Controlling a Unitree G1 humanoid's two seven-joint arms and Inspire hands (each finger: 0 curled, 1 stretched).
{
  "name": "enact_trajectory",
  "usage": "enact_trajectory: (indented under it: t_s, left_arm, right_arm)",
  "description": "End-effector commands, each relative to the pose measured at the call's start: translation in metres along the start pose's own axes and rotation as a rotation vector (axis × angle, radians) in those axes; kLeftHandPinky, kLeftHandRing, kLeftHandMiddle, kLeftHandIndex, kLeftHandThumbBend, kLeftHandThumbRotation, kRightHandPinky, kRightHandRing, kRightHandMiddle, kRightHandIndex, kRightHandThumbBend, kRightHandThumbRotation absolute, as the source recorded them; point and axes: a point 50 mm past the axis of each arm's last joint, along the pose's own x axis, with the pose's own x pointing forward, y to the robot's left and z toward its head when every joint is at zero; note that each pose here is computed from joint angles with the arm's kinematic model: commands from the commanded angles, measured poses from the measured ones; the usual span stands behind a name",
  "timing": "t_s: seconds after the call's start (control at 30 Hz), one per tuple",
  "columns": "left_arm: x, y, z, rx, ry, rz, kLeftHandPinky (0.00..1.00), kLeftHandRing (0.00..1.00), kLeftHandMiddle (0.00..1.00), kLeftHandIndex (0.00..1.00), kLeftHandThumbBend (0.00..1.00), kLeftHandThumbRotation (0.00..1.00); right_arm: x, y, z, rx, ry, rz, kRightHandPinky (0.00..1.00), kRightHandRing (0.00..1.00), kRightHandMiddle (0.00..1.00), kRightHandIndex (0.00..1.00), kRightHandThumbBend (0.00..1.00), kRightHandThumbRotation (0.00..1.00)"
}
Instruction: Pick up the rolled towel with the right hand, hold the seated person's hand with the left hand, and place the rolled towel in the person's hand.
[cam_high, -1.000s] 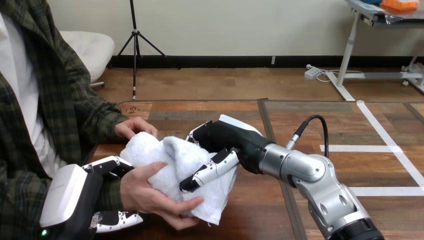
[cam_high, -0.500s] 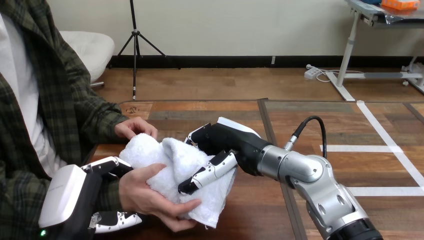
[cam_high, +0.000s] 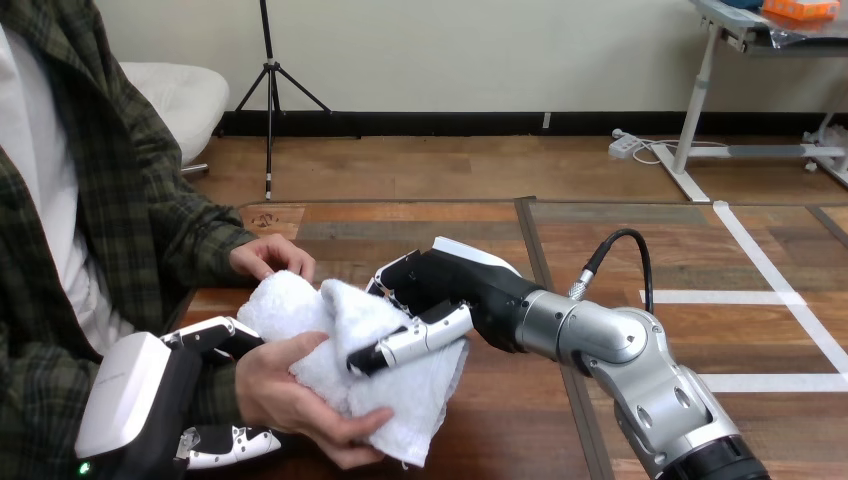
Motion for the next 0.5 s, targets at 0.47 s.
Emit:
enact_trajectory:
  t_s: [0.47]
  left_arm:
    - [0.0289, -0.0033, 0.0161, -0.043, -0.1, 0.024, 0.47, 0.5, 0.55, 0.58, 0.93, 0.02]
  right_arm:
    - [0.0037, -0.0063, 0.0366, -0.076, -0.12, -0.014, 0.89, 0.99, 0.99, 0.99, 1.0, 0.61]
